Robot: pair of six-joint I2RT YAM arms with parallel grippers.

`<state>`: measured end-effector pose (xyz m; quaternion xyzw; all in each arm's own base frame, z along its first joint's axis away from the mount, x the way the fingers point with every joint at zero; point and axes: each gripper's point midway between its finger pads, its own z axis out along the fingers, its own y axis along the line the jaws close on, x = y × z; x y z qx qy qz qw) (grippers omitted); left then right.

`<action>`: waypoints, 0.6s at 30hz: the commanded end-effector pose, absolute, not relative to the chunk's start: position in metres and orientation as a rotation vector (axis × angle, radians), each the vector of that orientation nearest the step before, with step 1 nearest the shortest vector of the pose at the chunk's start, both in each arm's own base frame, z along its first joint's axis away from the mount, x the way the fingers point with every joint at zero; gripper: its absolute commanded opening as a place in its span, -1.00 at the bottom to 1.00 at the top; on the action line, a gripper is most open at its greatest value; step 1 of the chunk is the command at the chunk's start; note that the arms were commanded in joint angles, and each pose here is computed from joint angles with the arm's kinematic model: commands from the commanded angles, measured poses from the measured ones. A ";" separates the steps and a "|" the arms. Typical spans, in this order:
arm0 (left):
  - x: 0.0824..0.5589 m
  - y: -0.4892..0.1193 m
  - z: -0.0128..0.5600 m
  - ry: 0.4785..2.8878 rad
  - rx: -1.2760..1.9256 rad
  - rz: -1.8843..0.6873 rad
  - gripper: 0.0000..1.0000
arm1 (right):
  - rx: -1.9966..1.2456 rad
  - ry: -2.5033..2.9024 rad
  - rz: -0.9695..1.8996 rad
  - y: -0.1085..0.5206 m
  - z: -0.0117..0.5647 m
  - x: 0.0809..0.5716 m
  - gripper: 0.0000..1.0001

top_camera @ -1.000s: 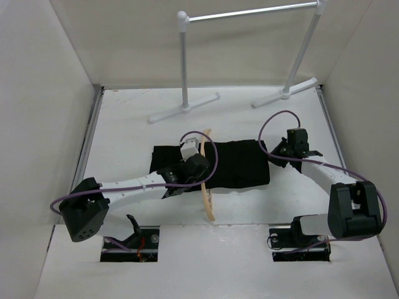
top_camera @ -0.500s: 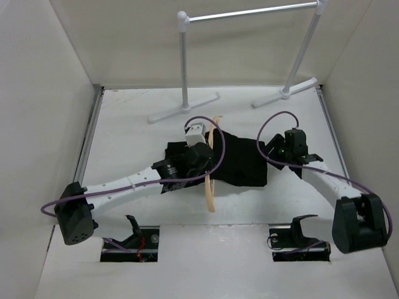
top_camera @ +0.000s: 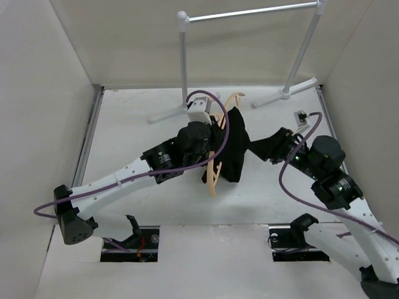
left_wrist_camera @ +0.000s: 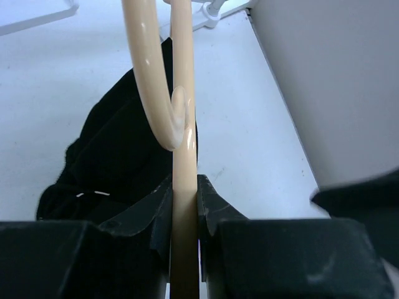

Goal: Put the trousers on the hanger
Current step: Place the hanger at the clothesline.

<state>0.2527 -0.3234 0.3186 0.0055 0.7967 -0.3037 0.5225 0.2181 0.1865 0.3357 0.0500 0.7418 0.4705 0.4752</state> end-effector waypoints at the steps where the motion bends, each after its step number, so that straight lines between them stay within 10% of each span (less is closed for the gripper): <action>1: 0.262 -0.334 0.362 1.811 0.004 -0.809 -1.00 | -0.116 1.745 1.367 0.230 0.377 0.175 0.17; 7: 0.269 -0.343 0.364 1.813 0.014 -0.819 -1.00 | -0.227 1.793 1.432 0.279 0.369 0.154 0.53; 18: 0.264 -0.345 0.360 1.825 0.011 -0.829 -1.00 | -0.266 1.860 1.175 0.318 0.322 0.187 0.43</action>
